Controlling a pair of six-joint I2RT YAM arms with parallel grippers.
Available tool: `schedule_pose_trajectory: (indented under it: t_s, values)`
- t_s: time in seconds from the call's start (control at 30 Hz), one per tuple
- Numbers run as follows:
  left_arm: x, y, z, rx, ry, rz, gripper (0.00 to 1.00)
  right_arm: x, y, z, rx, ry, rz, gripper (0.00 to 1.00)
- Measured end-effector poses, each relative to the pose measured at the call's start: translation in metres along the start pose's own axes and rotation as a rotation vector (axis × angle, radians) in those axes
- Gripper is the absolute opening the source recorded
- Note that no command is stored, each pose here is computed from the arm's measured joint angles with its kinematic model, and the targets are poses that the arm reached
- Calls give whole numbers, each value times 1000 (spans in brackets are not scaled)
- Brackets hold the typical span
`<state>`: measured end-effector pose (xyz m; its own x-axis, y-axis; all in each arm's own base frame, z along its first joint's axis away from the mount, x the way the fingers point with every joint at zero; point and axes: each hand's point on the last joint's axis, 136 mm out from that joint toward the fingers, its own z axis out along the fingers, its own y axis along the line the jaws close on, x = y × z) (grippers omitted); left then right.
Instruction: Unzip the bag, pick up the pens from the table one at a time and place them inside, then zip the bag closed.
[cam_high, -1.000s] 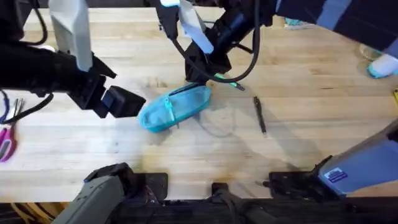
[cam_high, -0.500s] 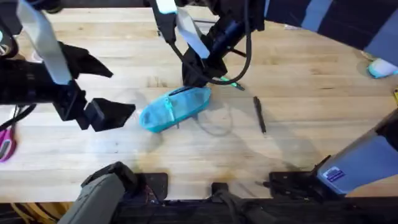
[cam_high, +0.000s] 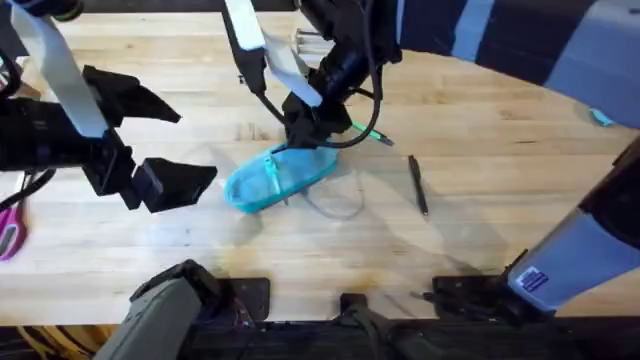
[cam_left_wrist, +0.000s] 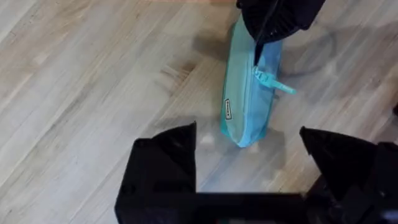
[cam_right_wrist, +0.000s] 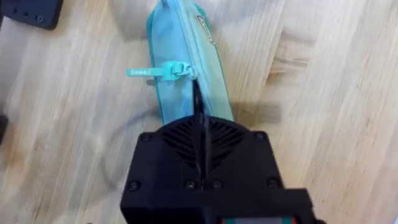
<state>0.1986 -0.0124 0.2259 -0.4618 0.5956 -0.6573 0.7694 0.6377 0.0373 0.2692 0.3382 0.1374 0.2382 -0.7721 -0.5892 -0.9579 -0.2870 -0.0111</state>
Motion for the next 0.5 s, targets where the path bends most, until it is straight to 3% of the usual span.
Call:
schedule_pose_trajectory:
  t_s: [0.2, 0.5]
  values:
    - [0, 0, 0, 0, 0, 0, 993, 5, 1, 10, -22, 10, 11, 33]
    - [0, -1, 0, 3, 1, 0, 993, 18, 14, 49, -122, 63, 32, 33]
